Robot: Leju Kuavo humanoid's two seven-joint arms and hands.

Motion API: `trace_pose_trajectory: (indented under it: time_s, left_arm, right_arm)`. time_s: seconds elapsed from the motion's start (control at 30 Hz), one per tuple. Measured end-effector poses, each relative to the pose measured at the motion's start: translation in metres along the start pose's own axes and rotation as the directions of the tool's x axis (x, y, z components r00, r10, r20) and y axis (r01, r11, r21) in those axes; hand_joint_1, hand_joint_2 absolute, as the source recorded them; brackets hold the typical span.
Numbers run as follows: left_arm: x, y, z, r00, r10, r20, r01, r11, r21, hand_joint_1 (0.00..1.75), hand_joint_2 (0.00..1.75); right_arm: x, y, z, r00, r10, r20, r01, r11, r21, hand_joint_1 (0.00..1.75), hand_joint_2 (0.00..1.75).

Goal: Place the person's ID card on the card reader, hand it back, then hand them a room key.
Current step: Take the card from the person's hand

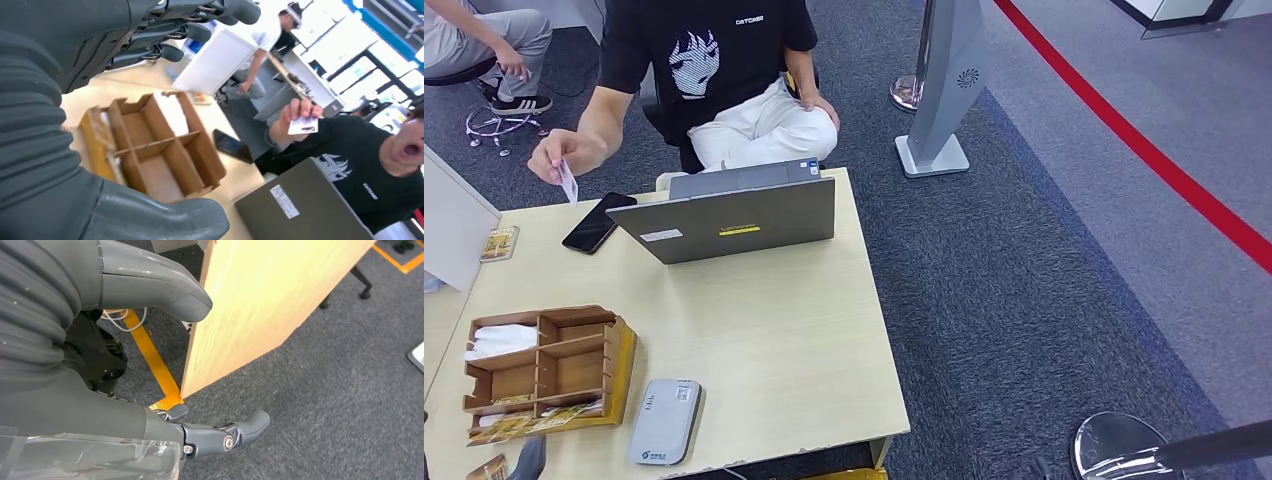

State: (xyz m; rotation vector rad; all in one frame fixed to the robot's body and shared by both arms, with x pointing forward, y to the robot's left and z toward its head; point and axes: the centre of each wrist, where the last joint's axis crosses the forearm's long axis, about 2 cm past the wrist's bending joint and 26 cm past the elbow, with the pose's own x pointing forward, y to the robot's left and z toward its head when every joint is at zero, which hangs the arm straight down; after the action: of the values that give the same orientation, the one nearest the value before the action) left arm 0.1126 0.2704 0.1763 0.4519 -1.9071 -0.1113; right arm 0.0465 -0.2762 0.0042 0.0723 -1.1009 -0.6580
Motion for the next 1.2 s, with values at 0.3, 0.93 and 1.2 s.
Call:
trace_pose_trajectory:
  time_s: [0.3, 0.93, 1.2]
  left_arm:
    - [-0.001, 0.0, -0.054, 0.969, -0.207, 0.138, 0.22, 0.972, -0.089, 0.0, 1.75]
    - [-0.007, 0.002, -0.174, 0.693, -0.605, 0.391, 0.691, 0.713, -0.121, 1.6, 1.75]
    - [0.001, 0.021, -0.223, 0.491, -0.762, 0.422, 0.852, 0.521, -0.052, 1.75, 1.75]
  right_arm:
    - [-0.001, 0.003, -0.004, 0.999, 0.035, -0.012, -0.034, 0.998, 0.054, 0.0, 1.75]
    - [-0.007, 0.007, -0.024, 0.993, 0.108, -0.052, -0.098, 0.982, 0.162, 0.0, 1.75]
    - [-0.011, 0.006, -0.034, 0.986, 0.15, -0.068, -0.132, 0.967, 0.218, 0.0, 1.75]
